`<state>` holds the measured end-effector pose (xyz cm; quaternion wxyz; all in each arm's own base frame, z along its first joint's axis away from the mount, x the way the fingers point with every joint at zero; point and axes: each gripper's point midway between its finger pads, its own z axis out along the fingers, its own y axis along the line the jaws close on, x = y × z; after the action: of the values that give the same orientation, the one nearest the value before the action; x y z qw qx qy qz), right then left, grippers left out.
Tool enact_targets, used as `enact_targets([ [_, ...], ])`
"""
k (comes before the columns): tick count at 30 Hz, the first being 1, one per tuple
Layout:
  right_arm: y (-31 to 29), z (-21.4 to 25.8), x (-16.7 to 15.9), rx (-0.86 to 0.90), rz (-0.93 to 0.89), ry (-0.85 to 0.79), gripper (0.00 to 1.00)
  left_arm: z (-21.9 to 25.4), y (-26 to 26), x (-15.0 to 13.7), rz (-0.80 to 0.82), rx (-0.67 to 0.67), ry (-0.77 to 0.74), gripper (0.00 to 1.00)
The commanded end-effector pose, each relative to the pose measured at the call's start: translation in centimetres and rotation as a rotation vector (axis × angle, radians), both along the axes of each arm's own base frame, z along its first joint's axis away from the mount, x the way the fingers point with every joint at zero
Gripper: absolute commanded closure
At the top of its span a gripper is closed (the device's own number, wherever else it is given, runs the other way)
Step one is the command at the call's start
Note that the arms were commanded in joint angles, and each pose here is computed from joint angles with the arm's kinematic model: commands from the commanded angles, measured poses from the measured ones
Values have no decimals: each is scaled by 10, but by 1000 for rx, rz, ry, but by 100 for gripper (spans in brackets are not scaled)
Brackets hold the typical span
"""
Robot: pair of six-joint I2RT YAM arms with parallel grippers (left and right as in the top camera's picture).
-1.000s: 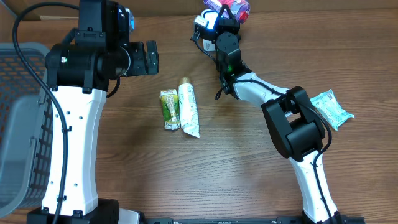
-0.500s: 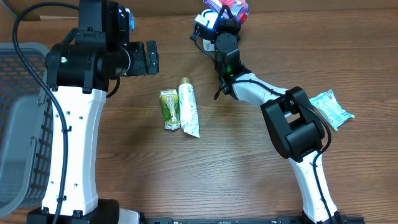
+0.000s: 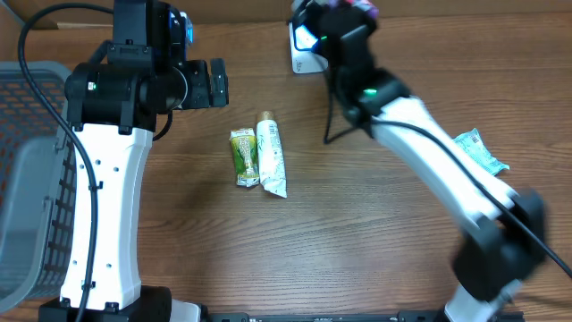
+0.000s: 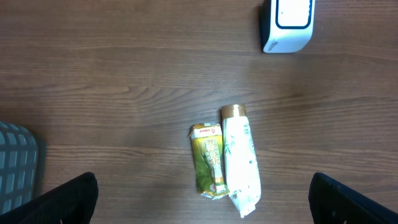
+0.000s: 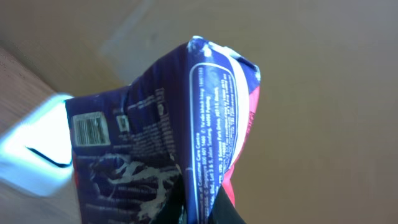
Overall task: Scan the item barcode
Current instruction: 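Carry purple bag right and set it down beside the teal pack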
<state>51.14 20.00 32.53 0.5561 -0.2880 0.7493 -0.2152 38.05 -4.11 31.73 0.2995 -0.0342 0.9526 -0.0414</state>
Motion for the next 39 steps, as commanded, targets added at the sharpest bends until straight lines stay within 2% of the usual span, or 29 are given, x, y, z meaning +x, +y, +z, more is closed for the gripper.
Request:
enact_targets([
  [1, 0, 43, -37, 590, -6, 73, 96, 3, 0, 2, -5, 8, -13, 0],
  [5, -19, 22, -73, 890, -44, 363, 96, 3, 0, 2, -5, 8, -13, 0],
  [9, -73, -20, -86, 1016, -306, 531, 96, 3, 0, 2, -5, 8, -13, 0],
  [11, -117, -54, -96, 1085, -532, 600, 96, 3, 0, 2, -5, 8, -13, 0],
  [13, -137, -71, -101, 1119, -637, 619, 96, 3, 0, 2, -5, 8, -12, 1],
  [15, -174, -106, -108, 1170, -810, 628, 96, 3, 0, 2, -5, 8, -13, 1],
  [20, -228, -171, -113, 1259, -1005, 563, 96, 3, 0, 2, -5, 8, -13, 1],
  [29, -286, -221, -103, 1357, -1035, 329, 94, 3, 0, 2, -5, 8, -13, 1],
  [32, -294, -227, -107, 1339, -1062, 301, 81, 3, 0, 2, -5, 8, -13, 0],
  [34, -296, -230, -111, 1316, -1080, 302, 79, 3, 0, 2, -6, 8, -13, 0],
  [37, -293, -234, -116, 1283, -1073, 347, 61, 3, 0, 2, -5, 8, -13, 1],
  [39, -285, -234, -119, 1281, -1047, 402, 44, 3, 0, 2, -6, 8, -13, 0],
])
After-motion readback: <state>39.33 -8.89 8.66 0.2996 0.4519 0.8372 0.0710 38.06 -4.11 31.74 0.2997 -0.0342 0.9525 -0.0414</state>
